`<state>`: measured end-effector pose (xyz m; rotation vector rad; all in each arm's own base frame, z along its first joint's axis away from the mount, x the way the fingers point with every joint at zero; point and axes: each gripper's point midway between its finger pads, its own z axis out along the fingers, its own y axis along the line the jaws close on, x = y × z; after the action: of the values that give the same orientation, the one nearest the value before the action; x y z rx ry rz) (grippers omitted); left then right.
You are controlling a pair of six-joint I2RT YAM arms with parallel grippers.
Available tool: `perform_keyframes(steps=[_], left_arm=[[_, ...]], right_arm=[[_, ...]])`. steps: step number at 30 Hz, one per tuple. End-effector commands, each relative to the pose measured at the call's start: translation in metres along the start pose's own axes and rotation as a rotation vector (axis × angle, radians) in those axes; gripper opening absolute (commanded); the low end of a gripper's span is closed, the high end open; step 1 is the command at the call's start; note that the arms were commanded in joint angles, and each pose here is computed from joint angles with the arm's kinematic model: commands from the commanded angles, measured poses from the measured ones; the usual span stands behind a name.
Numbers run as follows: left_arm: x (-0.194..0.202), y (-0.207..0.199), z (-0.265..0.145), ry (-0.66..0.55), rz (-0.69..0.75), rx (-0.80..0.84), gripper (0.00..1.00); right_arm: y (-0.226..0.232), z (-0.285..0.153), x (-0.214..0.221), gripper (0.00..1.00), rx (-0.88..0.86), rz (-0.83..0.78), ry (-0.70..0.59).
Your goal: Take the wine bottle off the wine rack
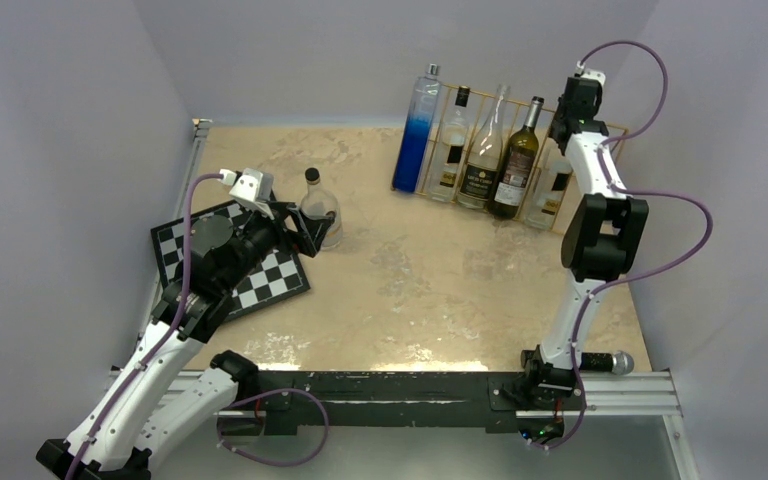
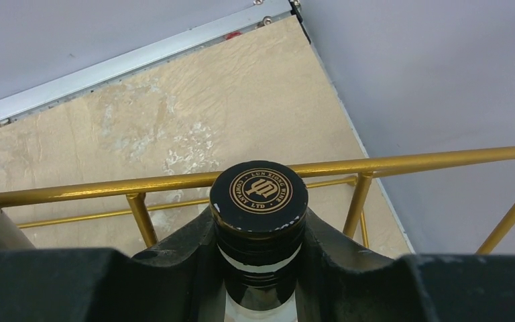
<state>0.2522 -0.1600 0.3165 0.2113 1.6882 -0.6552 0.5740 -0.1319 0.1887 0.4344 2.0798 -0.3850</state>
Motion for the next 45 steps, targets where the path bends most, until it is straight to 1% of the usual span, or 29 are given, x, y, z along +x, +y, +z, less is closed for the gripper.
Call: perform_keyframes(steps=[1, 6, 11, 15, 25, 28, 32, 33, 38, 45], left_arm=[[-0.028, -0.013, -0.003, -0.08, 0.023, 0.045, 0.98], [-0.028, -0.011, -0.003, -0.082, 0.022, 0.036, 0.98], [-0.027, -0.01, -0.003, -0.082, 0.022, 0.03, 0.98], [-0.027, -0.01, -0.002, -0.082, 0.022, 0.03, 0.98], [-0.026, -0.001, -0.002, -0.087, 0.032, -0.015, 0.98], [-0.027, 0.002, -0.003, -0.094, 0.037, -0.031, 0.98], [-0.027, 0.005, -0.004, -0.097, 0.042, -0.048, 0.97], [-0.028, 0.009, -0.006, -0.105, 0.041, -0.069, 0.97], [-0.035, 0.022, -0.015, -0.154, 0.038, -0.145, 0.96], [-0.044, 0.038, -0.03, -0.221, 0.026, -0.238, 0.96]], right_arm=[[-0.009, -0.043, -0.061, 0.0, -0.012, 0.025, -0.173], [-0.011, -0.072, -0.079, 0.0, 0.01, 0.016, -0.271], [-0.013, -0.089, -0.082, 0.0, 0.006, 0.031, -0.296], [-0.015, -0.11, -0.089, 0.0, 0.003, 0.053, -0.337], [-0.026, -0.169, -0.101, 0.0, 0.077, 0.063, -0.412], [-0.01, -0.187, -0.097, 0.0, 0.037, 0.049, -0.416], [0.001, -0.212, -0.092, 0.0, 0.013, 0.045, -0.432], [0.002, -0.218, -0.09, 0.0, 0.006, 0.017, -0.44], [0.019, -0.259, -0.082, 0.0, -0.114, 0.006, -0.468], [0.082, -0.313, -0.045, 0.0, -0.476, 0.039, -0.472]])
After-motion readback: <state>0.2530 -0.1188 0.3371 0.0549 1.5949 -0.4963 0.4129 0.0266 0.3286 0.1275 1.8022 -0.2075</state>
